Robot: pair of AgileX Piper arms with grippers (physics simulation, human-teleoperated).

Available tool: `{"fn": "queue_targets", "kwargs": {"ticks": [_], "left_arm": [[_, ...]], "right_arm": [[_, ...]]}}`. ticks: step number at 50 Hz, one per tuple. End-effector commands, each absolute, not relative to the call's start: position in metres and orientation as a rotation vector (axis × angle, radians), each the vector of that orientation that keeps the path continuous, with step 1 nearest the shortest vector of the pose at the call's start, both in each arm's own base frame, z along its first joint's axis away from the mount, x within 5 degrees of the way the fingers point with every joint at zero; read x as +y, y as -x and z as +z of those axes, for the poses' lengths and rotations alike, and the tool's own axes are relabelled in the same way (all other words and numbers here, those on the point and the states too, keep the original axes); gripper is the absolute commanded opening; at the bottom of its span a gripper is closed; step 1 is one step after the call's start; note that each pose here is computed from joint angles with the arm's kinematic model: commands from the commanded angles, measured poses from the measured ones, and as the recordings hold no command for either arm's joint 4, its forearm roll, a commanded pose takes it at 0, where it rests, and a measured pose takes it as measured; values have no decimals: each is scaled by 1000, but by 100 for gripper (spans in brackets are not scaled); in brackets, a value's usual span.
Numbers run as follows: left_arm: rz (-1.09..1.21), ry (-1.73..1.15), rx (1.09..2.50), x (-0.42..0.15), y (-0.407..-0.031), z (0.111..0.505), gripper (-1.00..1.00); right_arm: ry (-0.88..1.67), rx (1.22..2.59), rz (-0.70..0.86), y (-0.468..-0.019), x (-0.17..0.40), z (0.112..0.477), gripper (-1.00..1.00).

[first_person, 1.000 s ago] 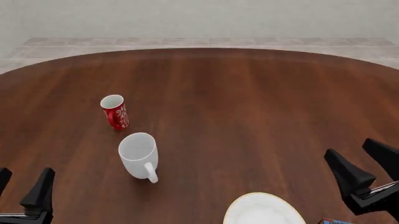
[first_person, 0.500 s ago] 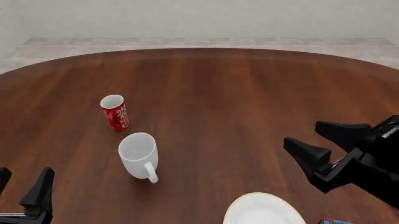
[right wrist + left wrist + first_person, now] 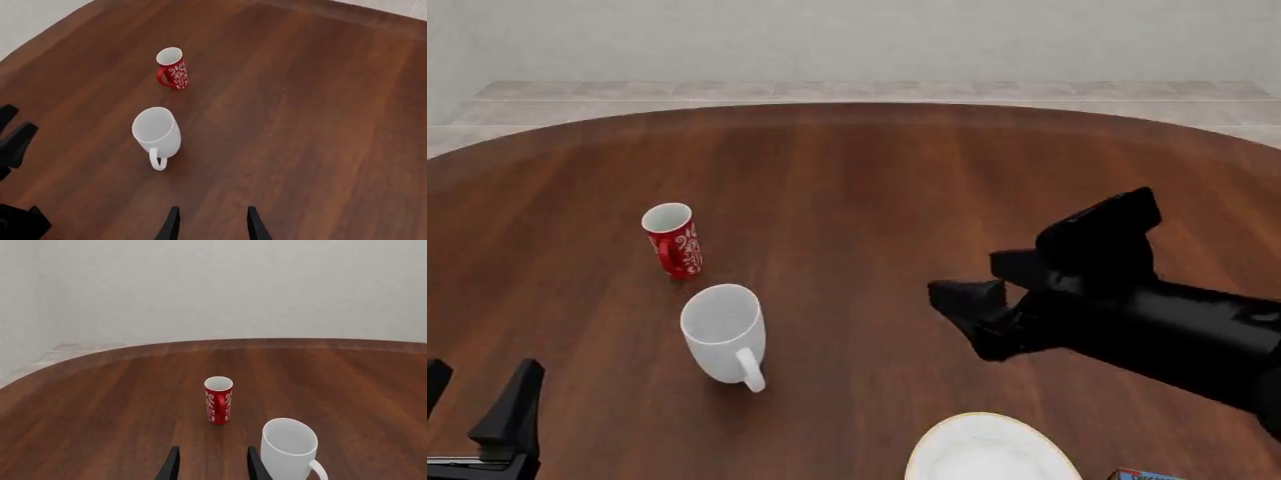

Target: Put the white mug on the plate.

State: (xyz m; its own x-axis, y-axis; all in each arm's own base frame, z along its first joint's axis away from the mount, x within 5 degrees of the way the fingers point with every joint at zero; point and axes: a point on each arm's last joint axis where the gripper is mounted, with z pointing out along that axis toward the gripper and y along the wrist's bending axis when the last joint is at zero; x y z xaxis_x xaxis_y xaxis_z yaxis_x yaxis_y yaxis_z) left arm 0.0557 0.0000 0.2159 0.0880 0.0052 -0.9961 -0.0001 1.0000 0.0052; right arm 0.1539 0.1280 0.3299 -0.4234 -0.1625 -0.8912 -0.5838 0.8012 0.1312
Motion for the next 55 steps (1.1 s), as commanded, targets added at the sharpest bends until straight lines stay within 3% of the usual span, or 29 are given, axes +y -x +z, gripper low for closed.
{"fn": "queue_targets", "kwargs": {"ticks": [1, 19, 55], "left_arm": [[4, -4, 1483, 0, -56, 216, 100], [4, -4, 1483, 0, -56, 215, 100], [4, -4, 1483, 0, -56, 215, 100]], "right_arm": [[563, 2067, 570, -169, 155, 321, 100], [575, 2173, 588, -184, 185, 288, 100], [664, 2232, 618, -196, 236, 249, 100]]}}
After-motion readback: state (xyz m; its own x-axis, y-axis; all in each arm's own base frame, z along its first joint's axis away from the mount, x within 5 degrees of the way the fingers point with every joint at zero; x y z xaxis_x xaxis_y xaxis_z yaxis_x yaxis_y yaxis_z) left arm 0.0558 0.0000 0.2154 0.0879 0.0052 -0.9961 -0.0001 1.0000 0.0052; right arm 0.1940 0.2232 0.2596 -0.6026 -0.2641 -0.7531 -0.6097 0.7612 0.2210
